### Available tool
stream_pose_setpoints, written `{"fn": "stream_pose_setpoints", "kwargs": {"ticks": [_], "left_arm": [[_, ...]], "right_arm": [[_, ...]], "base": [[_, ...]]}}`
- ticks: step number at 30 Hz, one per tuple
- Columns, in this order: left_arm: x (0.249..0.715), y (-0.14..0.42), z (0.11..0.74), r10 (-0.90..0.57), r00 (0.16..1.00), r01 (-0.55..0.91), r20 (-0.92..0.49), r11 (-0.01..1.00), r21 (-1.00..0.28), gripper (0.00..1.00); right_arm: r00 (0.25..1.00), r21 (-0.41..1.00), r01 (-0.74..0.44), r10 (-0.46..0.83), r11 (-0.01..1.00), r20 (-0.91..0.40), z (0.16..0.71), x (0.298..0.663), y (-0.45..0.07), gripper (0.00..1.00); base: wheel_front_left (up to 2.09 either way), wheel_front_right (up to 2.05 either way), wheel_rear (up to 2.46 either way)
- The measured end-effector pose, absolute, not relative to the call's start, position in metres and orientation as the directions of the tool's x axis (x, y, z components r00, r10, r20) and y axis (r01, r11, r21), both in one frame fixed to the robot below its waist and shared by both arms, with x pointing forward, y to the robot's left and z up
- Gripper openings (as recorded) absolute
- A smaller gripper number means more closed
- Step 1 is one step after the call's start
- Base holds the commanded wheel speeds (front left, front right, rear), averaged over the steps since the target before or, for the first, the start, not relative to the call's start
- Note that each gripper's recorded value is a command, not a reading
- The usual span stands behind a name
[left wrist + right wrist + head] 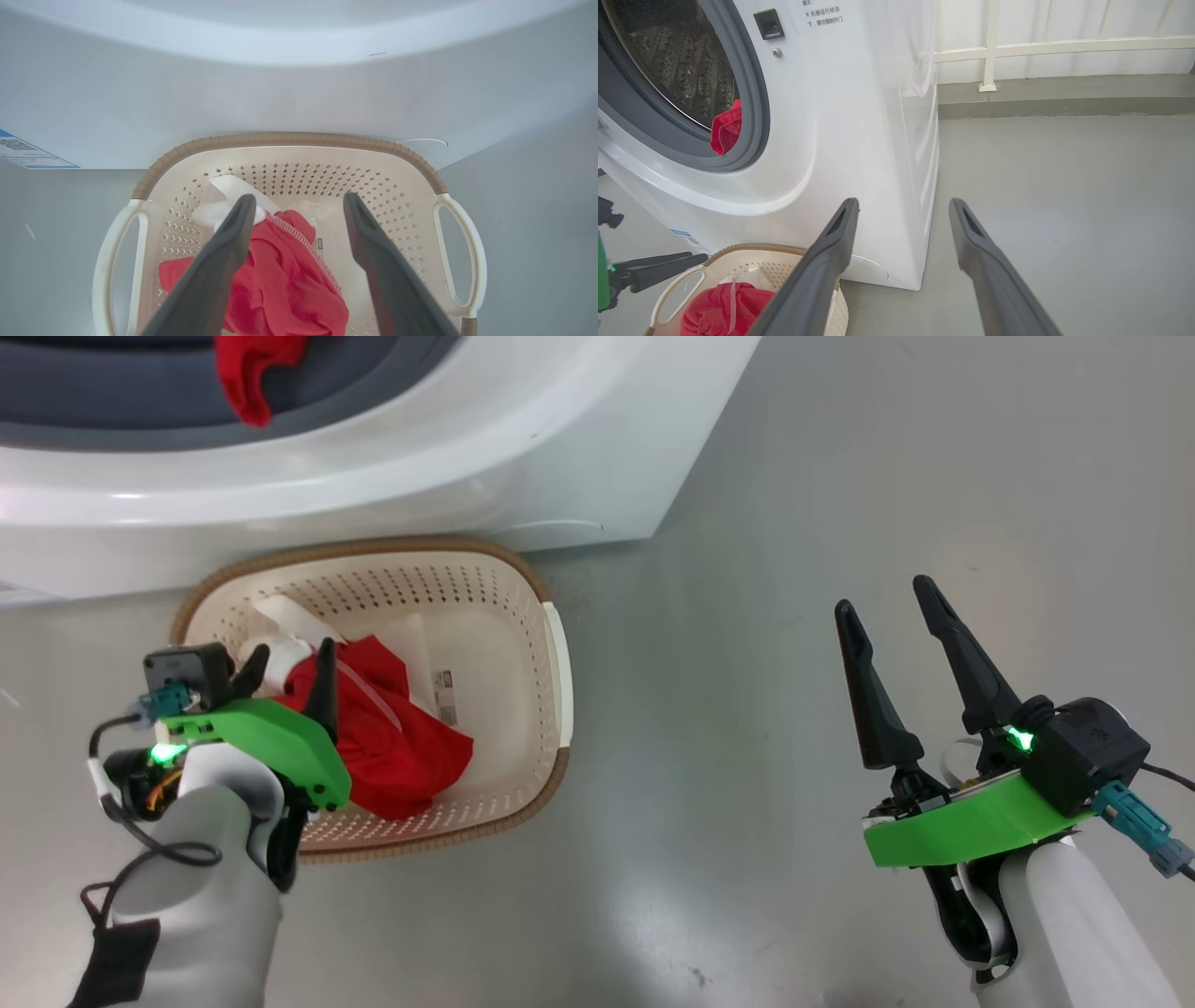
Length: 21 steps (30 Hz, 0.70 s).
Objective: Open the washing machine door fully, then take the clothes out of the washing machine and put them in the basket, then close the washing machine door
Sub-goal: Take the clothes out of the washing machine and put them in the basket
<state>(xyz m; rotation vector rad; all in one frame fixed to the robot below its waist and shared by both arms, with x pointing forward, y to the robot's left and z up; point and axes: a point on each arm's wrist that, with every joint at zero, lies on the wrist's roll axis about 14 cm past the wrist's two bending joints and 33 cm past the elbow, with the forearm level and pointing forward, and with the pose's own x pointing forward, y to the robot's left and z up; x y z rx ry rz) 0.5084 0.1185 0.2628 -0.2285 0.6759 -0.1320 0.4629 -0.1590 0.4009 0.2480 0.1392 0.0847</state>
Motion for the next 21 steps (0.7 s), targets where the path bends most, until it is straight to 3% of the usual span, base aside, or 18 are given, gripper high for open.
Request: {"fn": "stream_pose_setpoints", "kwargs": {"ticks": [12, 21], "left_arm": [[0.518, 0.129, 0.342, -0.171, 0.907, 0.068, -0.385, 0.961, -0.267, 1.00], [0.483, 0.145, 0.392, -0.121, 0.960, 0.054, -0.253, 0.965, -0.257, 1.00]], "right_arm": [[0.990, 0.260, -0.103, 0.125, 0.960, -0.069, 0.431, 0.454, -0.149, 1.00], [0.992, 0.272, -0.116, 0.127, 0.955, -0.023, 0.457, 0.435, -0.147, 1.00]], "base": [[0.00, 0.00, 0.00], [0.00, 0.00, 0.00]]}}
